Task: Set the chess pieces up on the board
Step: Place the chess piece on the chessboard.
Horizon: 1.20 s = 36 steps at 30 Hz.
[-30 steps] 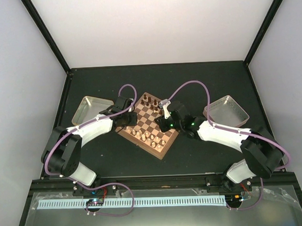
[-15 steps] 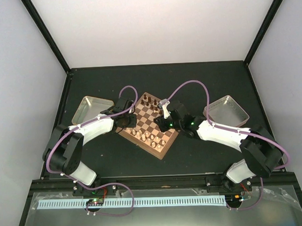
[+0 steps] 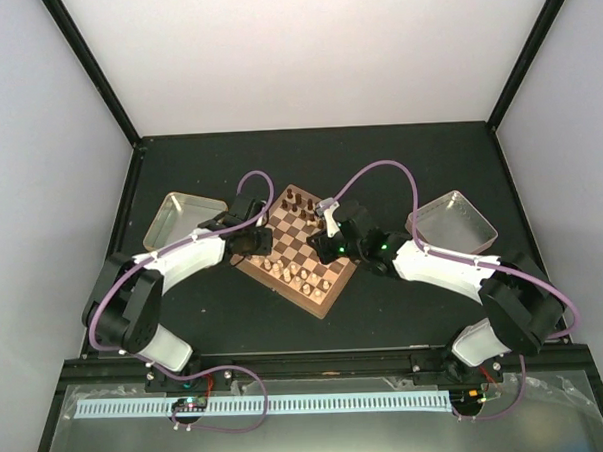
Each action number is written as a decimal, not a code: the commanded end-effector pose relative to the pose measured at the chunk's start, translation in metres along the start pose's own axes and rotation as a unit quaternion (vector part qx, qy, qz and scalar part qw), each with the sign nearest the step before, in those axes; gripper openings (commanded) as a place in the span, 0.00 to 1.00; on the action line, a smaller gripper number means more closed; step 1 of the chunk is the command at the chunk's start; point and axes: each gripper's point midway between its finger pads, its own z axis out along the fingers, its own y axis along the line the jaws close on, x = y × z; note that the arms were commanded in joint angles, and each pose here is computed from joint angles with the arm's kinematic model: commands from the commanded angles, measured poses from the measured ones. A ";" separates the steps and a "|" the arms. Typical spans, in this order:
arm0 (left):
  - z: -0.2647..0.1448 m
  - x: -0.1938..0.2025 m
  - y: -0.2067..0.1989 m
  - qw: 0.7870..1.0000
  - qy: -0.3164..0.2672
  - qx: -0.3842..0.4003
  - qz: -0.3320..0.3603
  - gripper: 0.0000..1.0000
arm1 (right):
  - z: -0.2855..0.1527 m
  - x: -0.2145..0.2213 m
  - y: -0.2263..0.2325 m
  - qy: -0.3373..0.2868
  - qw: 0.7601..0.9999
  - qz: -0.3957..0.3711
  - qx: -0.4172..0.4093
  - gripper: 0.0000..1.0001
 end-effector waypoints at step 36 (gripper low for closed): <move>-0.198 -0.039 -0.114 0.858 -0.321 0.392 0.080 0.64 | -0.045 -0.083 0.076 0.053 0.815 0.511 -0.268 0.08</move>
